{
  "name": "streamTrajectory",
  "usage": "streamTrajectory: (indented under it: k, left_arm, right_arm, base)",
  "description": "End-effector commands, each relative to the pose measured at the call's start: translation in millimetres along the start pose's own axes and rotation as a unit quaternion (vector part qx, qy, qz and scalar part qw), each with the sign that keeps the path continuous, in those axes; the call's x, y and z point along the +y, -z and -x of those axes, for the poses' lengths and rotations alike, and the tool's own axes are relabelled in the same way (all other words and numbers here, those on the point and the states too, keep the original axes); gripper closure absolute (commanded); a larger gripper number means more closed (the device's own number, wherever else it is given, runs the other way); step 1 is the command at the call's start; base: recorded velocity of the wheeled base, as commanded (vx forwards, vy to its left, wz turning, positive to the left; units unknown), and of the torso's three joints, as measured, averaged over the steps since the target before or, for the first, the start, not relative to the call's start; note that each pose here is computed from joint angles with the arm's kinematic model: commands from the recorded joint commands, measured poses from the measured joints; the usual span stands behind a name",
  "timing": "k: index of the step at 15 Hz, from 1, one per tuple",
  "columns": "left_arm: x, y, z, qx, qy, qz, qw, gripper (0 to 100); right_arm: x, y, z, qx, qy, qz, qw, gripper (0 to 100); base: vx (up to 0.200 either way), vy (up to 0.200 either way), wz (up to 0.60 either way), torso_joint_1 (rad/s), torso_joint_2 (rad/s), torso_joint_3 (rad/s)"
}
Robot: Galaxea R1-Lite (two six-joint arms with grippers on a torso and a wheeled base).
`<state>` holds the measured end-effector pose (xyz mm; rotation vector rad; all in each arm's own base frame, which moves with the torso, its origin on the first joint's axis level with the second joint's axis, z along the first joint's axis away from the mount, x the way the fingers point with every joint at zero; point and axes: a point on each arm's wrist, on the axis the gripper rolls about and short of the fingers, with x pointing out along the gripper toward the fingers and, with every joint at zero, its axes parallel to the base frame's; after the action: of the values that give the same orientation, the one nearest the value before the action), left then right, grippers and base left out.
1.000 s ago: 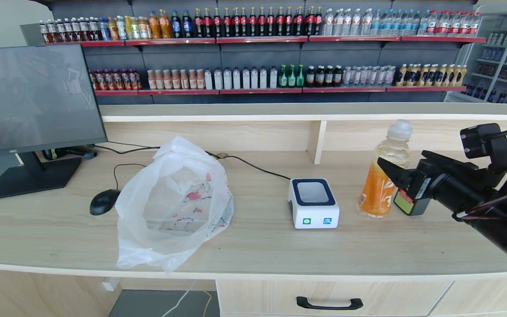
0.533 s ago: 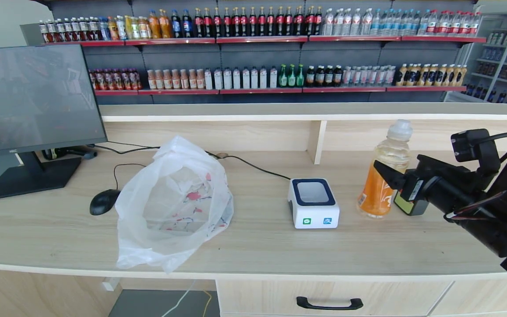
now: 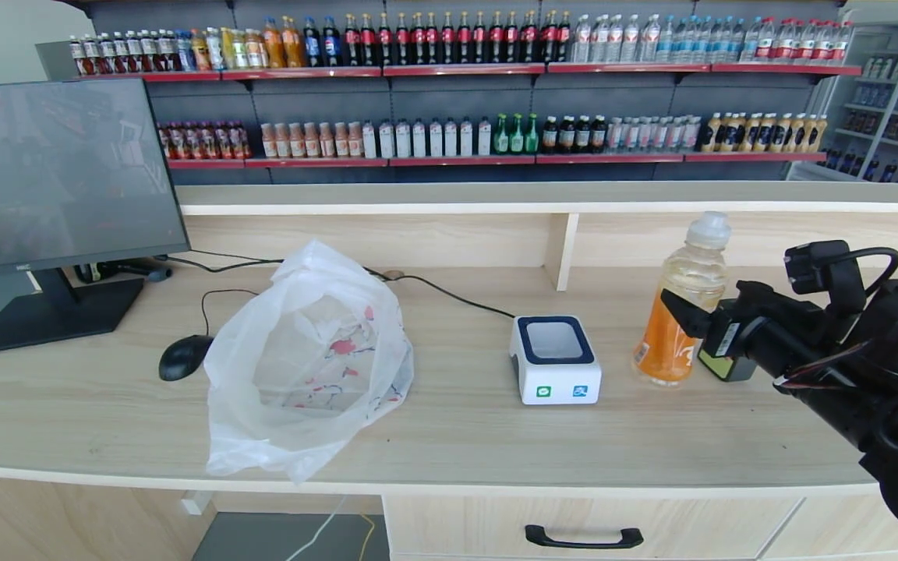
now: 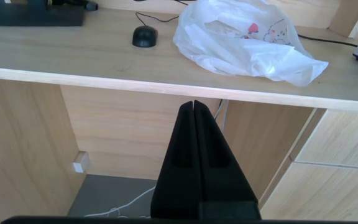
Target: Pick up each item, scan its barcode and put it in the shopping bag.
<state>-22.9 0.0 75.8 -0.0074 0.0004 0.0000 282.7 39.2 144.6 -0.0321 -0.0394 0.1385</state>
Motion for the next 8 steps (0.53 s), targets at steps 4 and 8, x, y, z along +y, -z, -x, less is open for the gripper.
streamTrajectory:
  k: [4, 8]
  left_arm:
    - [0.0, 0.0, 0, 0.0, 0.0, 0.0, 1.0, 100]
    - [0.0, 0.0, 0, 0.0, 0.0, 0.0, 1.0, 100]
  right_arm:
    - [0, 6, -2, 0.004, 0.0, 0.002, 1.0, 0]
    - [4, 18, -8, 0.009, -0.005, 0.004, 1.0, 0]
  base:
    - [0.0, 0.0, 0.0, 0.0, 0.0, 0.0]
    - [0.0, 0.0, 0.0, 0.0, 0.0, 0.0]
